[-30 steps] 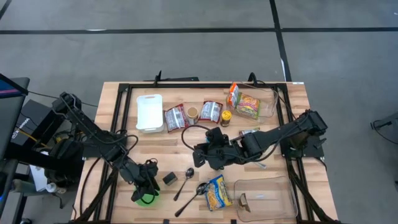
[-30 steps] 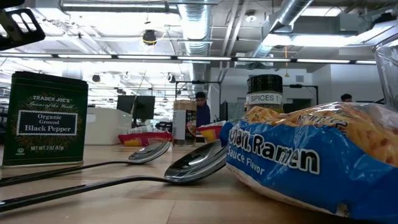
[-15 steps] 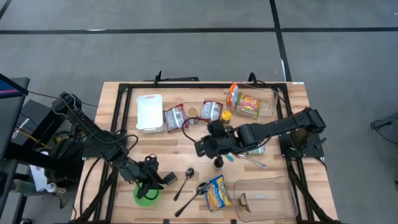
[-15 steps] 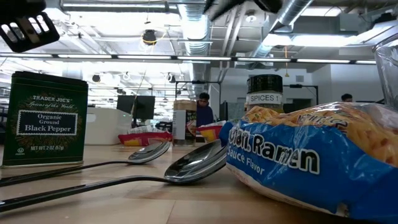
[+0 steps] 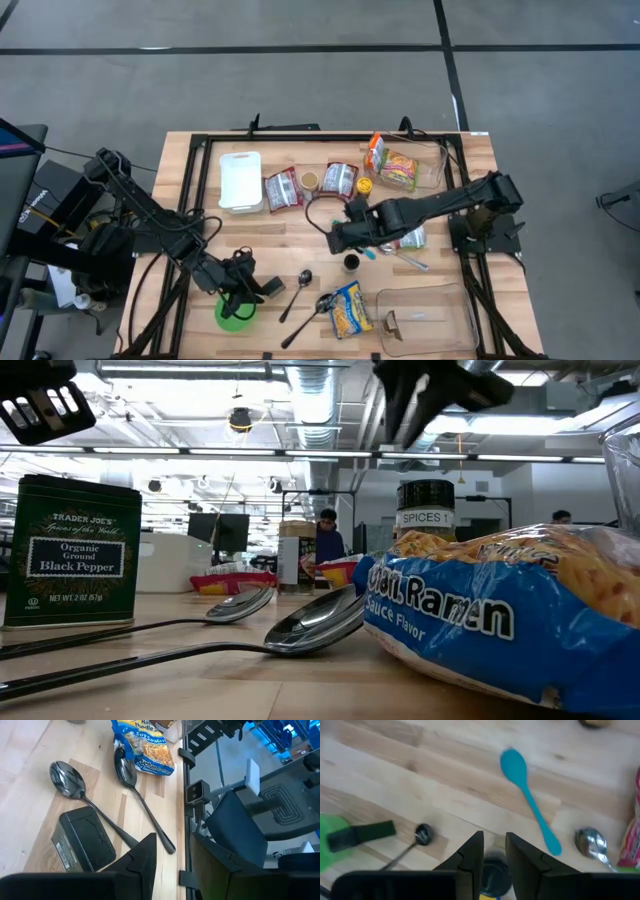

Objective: Pick & Place Food Item
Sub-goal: Put the green spice bottle into the bottom transparent bin

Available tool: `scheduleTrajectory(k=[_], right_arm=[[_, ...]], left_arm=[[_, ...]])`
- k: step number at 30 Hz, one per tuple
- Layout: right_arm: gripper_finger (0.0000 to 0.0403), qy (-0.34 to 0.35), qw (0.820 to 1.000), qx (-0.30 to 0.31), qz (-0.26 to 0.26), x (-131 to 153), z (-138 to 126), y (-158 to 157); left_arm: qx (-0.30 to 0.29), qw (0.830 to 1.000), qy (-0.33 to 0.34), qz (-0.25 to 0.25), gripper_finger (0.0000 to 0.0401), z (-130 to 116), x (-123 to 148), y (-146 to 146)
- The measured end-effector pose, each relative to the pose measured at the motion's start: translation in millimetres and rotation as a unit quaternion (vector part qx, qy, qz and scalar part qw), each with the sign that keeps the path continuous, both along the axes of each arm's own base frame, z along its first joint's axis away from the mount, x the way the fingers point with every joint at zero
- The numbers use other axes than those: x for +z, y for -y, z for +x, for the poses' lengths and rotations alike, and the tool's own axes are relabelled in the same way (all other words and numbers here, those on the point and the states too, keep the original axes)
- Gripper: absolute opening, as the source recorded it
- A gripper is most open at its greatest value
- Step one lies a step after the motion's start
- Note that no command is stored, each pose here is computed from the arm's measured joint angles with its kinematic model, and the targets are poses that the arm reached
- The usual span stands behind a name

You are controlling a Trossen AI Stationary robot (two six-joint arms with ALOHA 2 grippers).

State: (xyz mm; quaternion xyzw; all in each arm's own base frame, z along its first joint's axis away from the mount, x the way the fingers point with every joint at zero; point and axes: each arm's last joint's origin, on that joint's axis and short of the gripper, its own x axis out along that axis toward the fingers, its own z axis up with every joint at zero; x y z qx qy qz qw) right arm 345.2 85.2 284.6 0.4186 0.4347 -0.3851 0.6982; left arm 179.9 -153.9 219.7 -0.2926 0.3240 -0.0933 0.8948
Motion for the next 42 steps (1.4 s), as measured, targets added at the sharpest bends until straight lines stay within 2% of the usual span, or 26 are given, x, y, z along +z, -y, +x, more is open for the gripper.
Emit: scheduleTrajectory(k=[7,16,19,25,34,40,42], right_arm=[[0.0111,-0.022,1.000,-0.009,0.013,-13,-7,-11],[0.0224,-0.022,1.000,-0.005,0.013,-13,-7,-13],[0.0247,-0.018,1.000,-0.004,0.013,-13,-7,-13],[0.0254,0.015,1.000,-0.008,0.011,-11,-2,-16],[0.0254,0.022,1.000,-0.016,-0.013,-12,-4,-21],[0.0254,0.007,1.000,-0.007,-0.018,-37,11,-32],[0.0254,-0.019,0.999,-0.007,-0.026,-48,10,-32]], left_arm=[[0.001,1.000,0.000,0.001,0.0113,0,0,0],[0.001,1.000,0.000,0.001,0.0113,0,0,0],[0.001,1.000,0.000,0.001,0.0113,0,0,0],[0.001,1.000,0.000,0.000,0.0113,0,0,0],[0.001,1.000,0.000,0.001,0.0113,0,0,0],[0.001,1.000,0.000,0.000,0.0113,0,0,0],[0.001,1.000,0.001,0.000,0.0113,0,0,0]])
